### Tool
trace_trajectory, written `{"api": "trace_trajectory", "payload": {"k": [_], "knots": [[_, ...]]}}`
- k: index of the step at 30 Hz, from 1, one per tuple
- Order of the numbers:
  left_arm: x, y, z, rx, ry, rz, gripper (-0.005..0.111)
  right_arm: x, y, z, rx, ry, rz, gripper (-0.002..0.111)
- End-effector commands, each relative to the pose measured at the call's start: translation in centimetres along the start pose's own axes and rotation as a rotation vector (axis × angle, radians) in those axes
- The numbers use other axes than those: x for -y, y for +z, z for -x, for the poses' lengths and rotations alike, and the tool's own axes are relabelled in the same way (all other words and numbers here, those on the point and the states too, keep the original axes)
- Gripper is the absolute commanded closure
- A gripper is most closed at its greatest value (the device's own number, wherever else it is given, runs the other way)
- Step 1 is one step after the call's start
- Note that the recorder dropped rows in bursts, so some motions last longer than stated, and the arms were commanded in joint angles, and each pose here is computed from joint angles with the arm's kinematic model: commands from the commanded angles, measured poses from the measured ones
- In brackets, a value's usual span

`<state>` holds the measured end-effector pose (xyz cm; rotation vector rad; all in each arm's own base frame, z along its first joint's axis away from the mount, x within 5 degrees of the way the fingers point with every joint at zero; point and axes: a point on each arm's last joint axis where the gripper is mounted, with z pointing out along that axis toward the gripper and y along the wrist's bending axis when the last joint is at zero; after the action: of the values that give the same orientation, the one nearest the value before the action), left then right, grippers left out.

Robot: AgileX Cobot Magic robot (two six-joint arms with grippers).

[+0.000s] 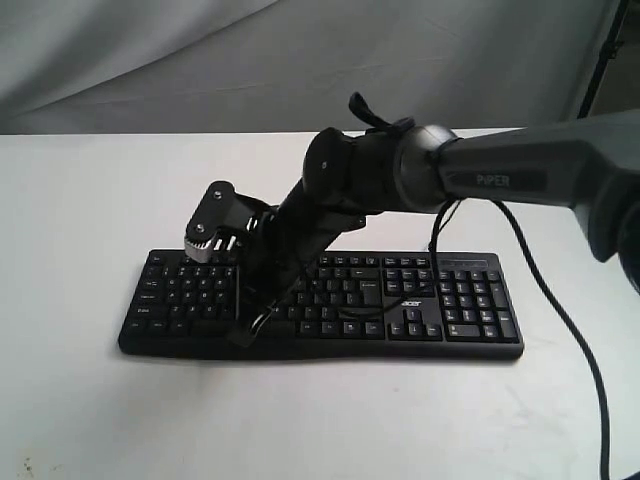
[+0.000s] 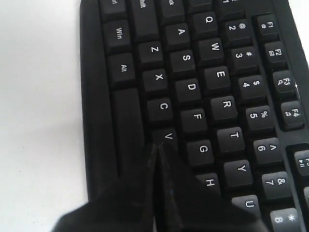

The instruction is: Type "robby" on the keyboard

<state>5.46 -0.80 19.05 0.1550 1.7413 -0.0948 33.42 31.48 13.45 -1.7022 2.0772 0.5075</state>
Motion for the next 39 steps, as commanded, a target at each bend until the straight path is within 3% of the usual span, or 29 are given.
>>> {"api": "trace_trajectory", "payload": {"k": [1,39], "knots": [[0.0,0.0,-0.1,0.005,0.003,-0.005,0.107,0.1,-0.1,0.4,0.025,-0.007,-0.014,0.108],[0.0,0.0,-0.1,0.005,0.003,-0.005,0.107,0.5,0.0,0.5,0.040,-0.011,-0.059,0.108]]}}
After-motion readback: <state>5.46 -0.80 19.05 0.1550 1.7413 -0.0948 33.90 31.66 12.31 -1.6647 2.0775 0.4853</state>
